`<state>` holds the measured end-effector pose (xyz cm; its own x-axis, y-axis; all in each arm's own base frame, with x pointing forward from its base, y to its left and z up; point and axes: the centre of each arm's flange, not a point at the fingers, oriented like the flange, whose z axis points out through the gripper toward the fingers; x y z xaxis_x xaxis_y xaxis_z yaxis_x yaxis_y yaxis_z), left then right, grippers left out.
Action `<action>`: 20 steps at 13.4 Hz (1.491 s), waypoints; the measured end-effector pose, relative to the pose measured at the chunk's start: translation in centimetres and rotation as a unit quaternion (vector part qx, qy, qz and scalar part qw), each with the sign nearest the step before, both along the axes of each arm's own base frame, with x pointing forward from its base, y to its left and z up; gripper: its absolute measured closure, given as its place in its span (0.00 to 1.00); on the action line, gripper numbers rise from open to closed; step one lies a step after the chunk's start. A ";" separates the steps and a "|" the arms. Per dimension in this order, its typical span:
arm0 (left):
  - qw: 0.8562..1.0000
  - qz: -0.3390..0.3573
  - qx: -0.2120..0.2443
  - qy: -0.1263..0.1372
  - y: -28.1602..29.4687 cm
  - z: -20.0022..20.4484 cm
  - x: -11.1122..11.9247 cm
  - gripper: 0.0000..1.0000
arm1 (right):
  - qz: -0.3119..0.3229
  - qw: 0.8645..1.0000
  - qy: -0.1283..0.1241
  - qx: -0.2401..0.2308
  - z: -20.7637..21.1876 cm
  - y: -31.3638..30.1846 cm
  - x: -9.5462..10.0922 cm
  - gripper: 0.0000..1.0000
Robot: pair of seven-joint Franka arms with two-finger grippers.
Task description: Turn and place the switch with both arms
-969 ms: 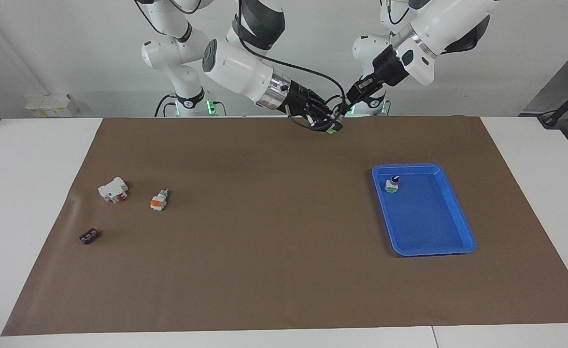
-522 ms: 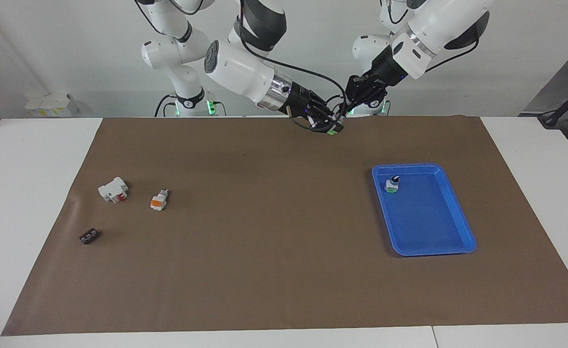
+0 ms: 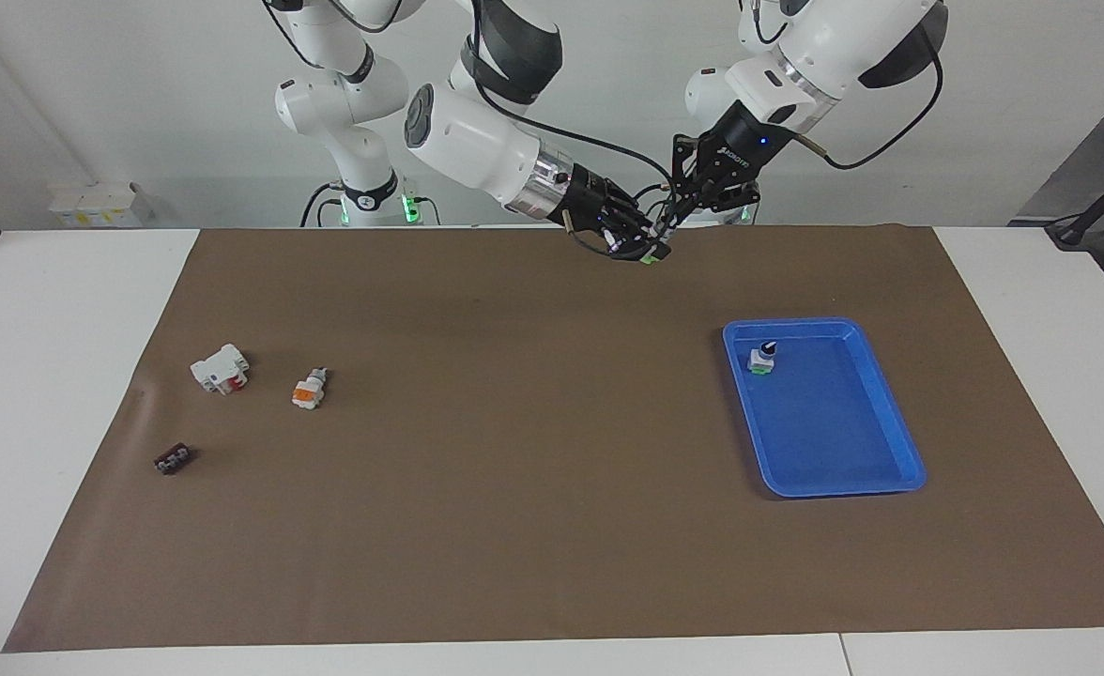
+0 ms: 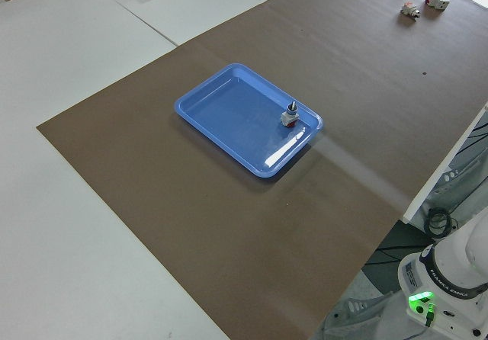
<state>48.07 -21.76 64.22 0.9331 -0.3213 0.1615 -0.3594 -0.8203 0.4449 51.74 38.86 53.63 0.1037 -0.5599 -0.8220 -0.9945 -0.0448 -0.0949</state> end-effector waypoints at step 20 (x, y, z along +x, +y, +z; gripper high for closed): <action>0.948 -0.281 -0.001 -0.149 0.4 -0.2 0.0 0.91 | 0.003 1.000 0.000 -0.001 0.0 0.2 -0.2 0.66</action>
